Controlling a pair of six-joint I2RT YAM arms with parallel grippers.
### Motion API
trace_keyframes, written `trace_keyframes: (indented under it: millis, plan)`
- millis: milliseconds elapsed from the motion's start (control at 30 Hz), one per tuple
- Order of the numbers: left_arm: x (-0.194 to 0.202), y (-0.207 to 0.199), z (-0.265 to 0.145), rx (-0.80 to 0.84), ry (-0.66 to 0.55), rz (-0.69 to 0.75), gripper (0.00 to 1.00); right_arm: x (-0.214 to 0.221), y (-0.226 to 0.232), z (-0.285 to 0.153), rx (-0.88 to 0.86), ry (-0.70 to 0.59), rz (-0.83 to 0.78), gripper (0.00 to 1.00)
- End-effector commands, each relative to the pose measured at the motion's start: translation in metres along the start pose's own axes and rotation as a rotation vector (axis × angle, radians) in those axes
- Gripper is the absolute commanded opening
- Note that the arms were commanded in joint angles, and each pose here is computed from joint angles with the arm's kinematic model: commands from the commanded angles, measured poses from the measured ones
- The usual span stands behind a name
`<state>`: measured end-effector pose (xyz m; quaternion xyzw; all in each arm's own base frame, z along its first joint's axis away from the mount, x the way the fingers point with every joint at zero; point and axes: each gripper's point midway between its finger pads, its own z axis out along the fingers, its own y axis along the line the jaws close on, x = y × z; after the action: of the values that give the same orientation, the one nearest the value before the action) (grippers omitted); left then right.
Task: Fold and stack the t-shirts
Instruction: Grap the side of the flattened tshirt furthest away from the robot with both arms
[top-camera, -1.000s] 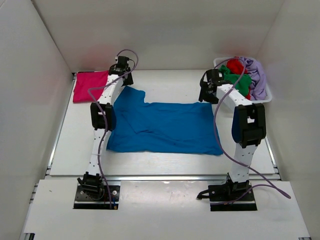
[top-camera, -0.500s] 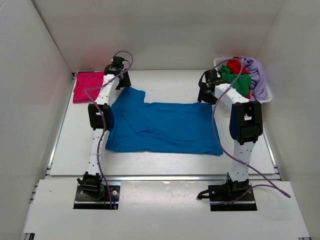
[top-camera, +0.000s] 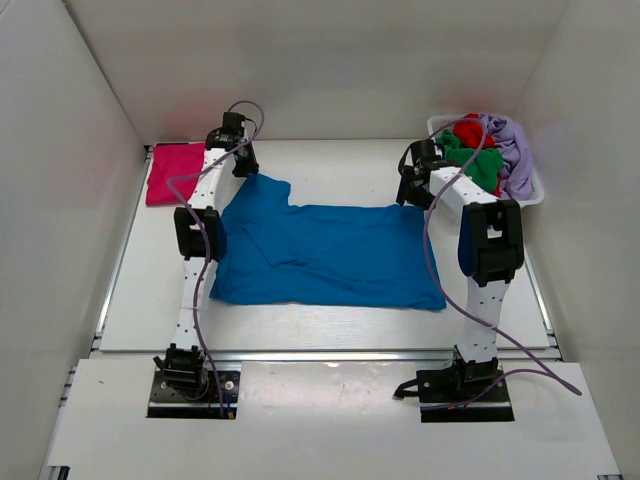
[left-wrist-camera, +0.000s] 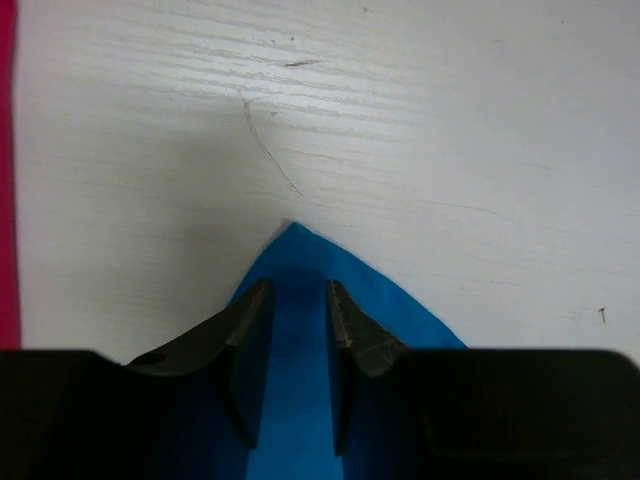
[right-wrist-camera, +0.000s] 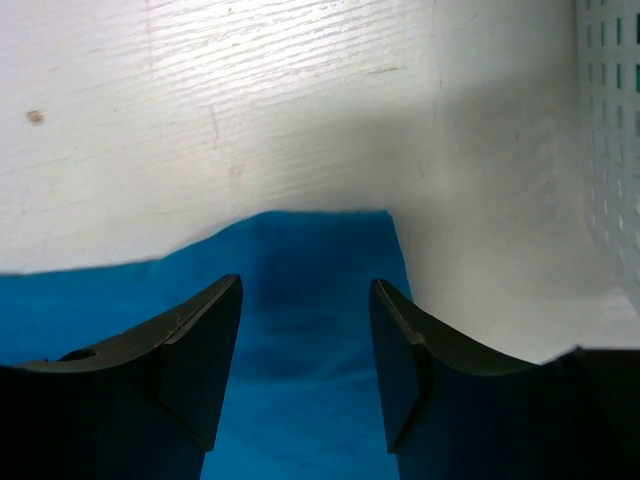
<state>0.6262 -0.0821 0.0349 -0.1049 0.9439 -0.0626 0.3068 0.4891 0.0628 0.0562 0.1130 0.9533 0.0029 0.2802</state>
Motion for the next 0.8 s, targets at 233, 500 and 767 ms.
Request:
trace_keyframes:
  millis: [233, 500, 767]
  plan:
    - [-0.003, -0.001, -0.008, 0.023, 0.009, -0.008, 0.00, -0.012, -0.003, 0.022, 0.069, -0.032, 0.074, 0.53]
    - [0.022, -0.001, -0.011, -0.068, 0.077, -0.030, 0.74, -0.009, -0.006, 0.017, 0.057, -0.043, 0.087, 0.53]
    - [0.022, -0.013, -0.001, 0.001, 0.079, -0.144, 0.74, -0.001, -0.014, 0.014, 0.061, -0.034, 0.081, 0.53]
